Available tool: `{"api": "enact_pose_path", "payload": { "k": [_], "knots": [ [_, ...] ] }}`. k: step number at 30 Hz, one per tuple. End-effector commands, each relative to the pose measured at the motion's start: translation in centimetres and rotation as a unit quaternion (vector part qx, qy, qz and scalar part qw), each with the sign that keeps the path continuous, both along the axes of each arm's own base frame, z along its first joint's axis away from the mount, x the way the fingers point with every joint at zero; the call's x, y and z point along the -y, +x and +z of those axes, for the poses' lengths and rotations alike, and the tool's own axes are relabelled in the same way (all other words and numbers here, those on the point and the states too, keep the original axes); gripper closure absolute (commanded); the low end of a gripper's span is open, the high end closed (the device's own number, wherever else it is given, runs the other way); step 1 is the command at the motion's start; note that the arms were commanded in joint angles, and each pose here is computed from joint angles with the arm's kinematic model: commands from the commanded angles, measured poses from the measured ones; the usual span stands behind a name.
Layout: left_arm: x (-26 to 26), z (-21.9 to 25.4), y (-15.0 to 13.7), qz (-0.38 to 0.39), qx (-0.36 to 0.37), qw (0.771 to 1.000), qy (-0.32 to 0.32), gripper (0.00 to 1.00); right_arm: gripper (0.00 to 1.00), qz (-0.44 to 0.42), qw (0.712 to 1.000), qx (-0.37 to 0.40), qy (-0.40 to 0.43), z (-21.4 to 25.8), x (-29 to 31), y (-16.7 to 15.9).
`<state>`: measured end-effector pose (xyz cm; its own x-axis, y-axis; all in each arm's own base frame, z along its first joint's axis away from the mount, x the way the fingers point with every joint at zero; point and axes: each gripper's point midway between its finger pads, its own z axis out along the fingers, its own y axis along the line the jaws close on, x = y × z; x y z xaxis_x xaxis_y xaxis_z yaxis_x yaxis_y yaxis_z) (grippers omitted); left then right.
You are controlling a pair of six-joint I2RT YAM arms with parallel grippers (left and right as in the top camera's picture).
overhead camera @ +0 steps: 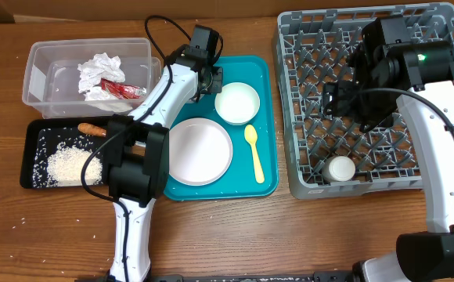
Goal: Sort waste into correct bins and load items into the dishwasher
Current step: 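Grasp the bowl of nuts and carry it toward the black tray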
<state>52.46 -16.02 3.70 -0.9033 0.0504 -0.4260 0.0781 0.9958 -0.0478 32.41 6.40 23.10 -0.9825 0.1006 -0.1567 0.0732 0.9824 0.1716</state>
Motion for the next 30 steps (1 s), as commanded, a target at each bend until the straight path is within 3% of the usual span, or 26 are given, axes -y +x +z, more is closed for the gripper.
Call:
{"api": "enact_pose_path", "payload": {
  "k": [1, 8, 14, 22, 30],
  "knots": [
    [0.9, 0.9, -0.6, -0.003, -0.014, 1.000, -0.014, 0.96, 0.11, 0.001, 1.000, 0.022, -0.002, 1.1, 0.2, 0.2],
    [1.1, 10.5, -2.1, -0.014, -0.028, 0.998, -0.050, 0.96, 0.11, 0.001, 1.000, 0.022, -0.002, 1.1, 0.2, 0.2],
    [-1.7, 17.4, -5.3, -0.047, -0.035, 0.998, -0.031, 0.96, 0.11, 0.001, 1.000, 0.021, -0.003, 1.1, 0.2, 0.1],
    [-9.0, 19.5, -11.7, 0.009, -0.128, 0.992, 0.001, 0.96, 0.11, 0.001, 1.000, 0.021, -0.002, 1.1, 0.2, 0.1],
    [-13.3, 19.5, -16.3, 0.017, -0.162, 0.985, -0.050, 0.96, 0.10, -0.001, 1.000, 0.022, -0.002, 1.1, 0.2, 0.2]
  ]
}}
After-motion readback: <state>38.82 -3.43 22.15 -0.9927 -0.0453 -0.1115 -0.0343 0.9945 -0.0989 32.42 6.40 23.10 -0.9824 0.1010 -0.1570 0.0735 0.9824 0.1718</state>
